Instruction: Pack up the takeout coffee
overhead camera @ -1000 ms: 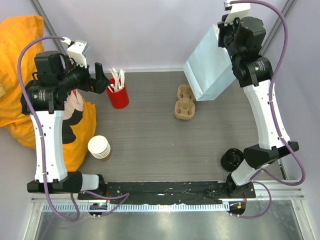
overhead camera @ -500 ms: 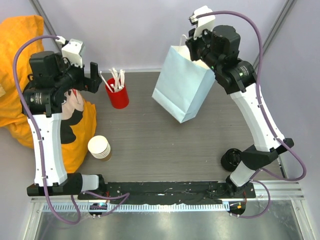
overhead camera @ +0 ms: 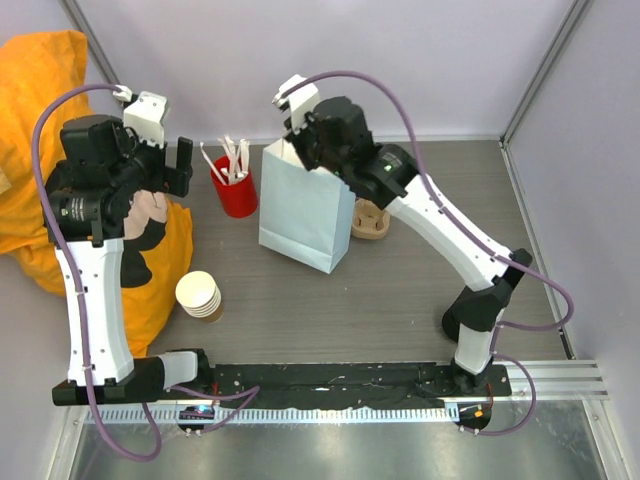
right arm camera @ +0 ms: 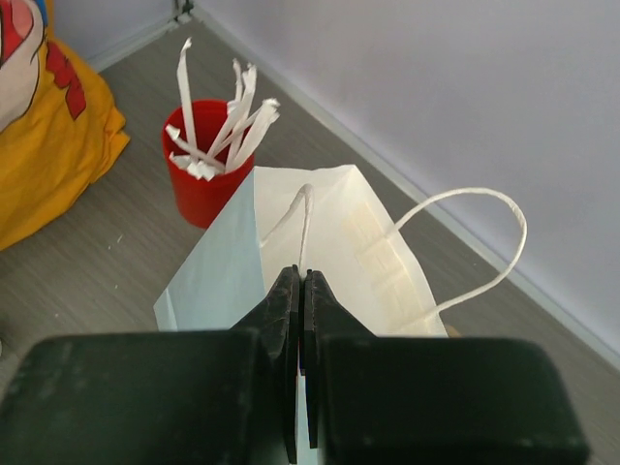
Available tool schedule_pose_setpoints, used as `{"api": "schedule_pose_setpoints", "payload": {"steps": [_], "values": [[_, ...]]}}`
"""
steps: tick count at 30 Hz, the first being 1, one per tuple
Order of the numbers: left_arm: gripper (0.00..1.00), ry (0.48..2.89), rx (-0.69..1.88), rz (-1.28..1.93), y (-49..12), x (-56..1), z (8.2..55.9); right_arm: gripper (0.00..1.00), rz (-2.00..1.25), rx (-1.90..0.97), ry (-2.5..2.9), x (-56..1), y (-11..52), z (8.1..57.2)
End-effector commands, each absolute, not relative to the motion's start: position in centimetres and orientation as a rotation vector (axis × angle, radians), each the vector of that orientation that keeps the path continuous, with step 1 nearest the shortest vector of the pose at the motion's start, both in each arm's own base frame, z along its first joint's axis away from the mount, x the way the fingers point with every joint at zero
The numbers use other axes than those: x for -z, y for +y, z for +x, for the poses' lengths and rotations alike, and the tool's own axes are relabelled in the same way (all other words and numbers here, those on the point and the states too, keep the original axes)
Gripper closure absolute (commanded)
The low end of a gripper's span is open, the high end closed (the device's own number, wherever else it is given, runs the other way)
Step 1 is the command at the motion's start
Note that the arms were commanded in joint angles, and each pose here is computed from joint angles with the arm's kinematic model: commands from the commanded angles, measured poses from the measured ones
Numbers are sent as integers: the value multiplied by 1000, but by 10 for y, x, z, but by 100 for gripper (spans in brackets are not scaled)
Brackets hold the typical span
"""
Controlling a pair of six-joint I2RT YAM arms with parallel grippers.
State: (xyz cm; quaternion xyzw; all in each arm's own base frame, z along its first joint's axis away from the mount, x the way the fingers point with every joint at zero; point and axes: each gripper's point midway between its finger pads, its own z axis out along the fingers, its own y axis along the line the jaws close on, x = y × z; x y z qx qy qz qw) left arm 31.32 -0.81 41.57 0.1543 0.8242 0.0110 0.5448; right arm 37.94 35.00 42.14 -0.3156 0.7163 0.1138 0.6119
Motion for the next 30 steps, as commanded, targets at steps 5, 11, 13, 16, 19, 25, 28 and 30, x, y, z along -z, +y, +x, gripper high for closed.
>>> {"api": "schedule_pose_setpoints", "payload": {"steps": [5,11,13,16,19,25,28,30], "values": [[0,1935,-115,359,5,-422,303,93,-786,-300,1690,-394,379,351],[0,1945,-63,385,-4,-416,303,41,-907,-404,1681,-395,393,314],[0,1957,-41,393,-7,-411,304,34,-897,-426,1644,-418,390,310],[0,1981,15,417,-15,-398,305,27,-912,-519,1568,-455,389,293],[0,2003,72,435,-22,-384,306,25,-950,-621,1520,-475,391,278],[0,2013,228,499,-45,-366,305,22,-897,-613,1500,-497,356,292],[0,1991,312,531,-59,-366,307,25,-818,-558,1513,-506,318,314],[0,1975,343,533,-65,-369,311,26,-805,-503,1528,-502,299,323]]}}
